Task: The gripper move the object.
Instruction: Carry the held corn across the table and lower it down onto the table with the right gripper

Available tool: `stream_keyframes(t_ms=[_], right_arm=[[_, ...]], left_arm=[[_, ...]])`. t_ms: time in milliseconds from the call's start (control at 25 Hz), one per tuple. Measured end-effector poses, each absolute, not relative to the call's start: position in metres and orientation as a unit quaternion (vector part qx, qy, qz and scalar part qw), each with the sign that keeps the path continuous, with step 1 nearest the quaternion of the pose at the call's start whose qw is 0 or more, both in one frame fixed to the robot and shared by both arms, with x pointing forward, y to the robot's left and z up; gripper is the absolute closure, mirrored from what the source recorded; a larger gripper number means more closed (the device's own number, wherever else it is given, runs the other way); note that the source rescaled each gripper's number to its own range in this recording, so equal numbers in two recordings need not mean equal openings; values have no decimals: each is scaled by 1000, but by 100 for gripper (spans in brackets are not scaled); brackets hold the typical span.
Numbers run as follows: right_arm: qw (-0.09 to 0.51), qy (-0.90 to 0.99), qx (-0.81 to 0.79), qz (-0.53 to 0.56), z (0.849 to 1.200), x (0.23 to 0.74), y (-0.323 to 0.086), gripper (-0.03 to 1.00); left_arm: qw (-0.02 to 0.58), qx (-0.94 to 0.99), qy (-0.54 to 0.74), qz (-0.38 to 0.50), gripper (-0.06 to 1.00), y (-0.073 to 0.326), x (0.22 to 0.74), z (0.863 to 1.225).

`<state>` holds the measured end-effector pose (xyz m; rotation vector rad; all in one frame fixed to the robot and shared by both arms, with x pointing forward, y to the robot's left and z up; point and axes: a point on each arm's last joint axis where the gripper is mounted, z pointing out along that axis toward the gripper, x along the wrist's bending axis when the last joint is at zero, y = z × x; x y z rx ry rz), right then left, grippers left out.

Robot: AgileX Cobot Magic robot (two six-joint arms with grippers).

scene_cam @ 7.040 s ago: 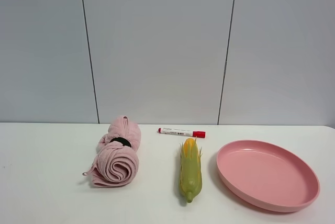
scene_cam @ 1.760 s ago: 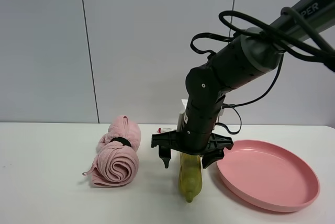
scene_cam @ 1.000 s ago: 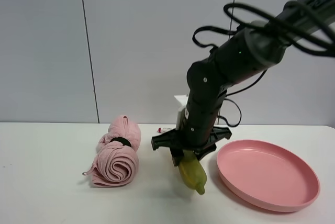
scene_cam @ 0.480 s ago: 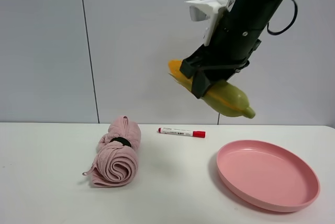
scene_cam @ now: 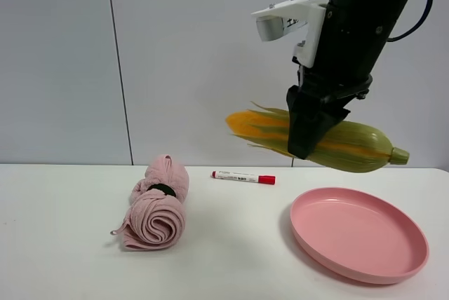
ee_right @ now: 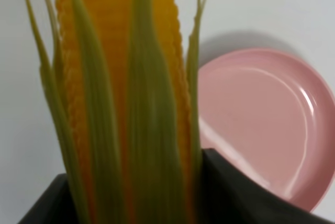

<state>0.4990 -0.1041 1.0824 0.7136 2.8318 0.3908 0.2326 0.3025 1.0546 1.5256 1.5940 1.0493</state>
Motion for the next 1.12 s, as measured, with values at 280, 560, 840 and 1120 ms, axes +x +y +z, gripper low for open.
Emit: stream_keyframes(t_ms=[280,560,840,1120], right_arm=[[80,969,208,106,1072,494,-107,97],[66,971,213,87,1030,488,-117,97],[190,960,193,67,1018,519,-151,97],[330,933,142,5,1029,558,-199,97]], left_arm=[[342,587,613,404,-6,302,233,1055],[342,587,613,404,-6,302,233,1055],[342,587,613,404,-6,302,233,1055],[342,587,613,404,-6,302,233,1055]])
